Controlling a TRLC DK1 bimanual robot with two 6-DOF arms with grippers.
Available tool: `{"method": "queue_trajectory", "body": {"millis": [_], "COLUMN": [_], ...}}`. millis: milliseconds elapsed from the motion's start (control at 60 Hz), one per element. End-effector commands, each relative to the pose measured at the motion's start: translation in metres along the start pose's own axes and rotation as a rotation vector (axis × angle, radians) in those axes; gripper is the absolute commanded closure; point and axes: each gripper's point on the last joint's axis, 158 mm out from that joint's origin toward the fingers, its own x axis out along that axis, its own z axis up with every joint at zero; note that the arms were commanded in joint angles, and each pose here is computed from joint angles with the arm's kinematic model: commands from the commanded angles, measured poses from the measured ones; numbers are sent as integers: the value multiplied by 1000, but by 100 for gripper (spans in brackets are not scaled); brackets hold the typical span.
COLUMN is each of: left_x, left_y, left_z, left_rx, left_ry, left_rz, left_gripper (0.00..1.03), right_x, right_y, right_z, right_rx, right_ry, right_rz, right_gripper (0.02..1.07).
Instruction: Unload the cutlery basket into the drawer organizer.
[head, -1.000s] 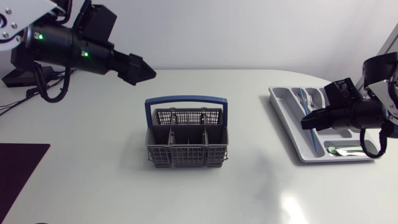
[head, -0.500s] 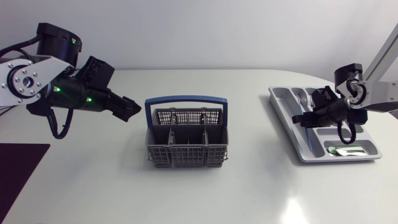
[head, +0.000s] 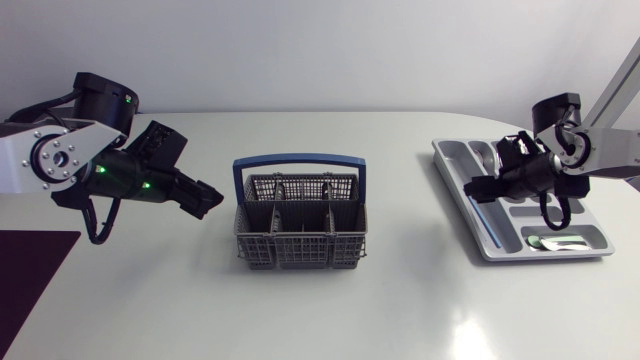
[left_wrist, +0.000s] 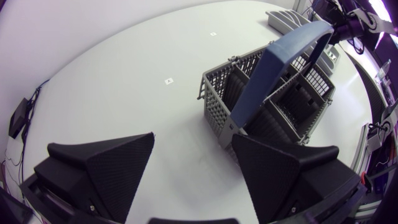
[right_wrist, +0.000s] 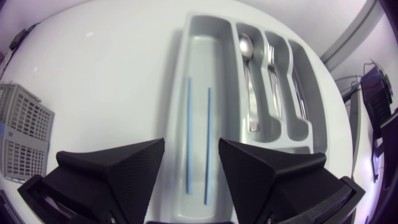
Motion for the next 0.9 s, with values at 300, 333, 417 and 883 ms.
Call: {"method": "queue_trajectory", "body": {"millis": [300,333,417,883], "left_x": [13,14,17,36], "left_y": [-27,-31,-35,-52], "left_z": [-33,-32,-31,-10], "left_rx": [57,65,80,136], "left_ry": [74,77,85,91], "left_rz": [-53,-60,-65,-61], "left_gripper": [16,16,16,16], "right_x": [-60,-61,-62,-57], "right_y": [165,173,187,216], "right_z": [-13,-15,-19,-37], "right_rx": [-257,-271,-303,-384], "right_ry": [-43,-41,-34,7], "right_rz": [208,220,241,285], "right_gripper": [35,35,35,35]}}
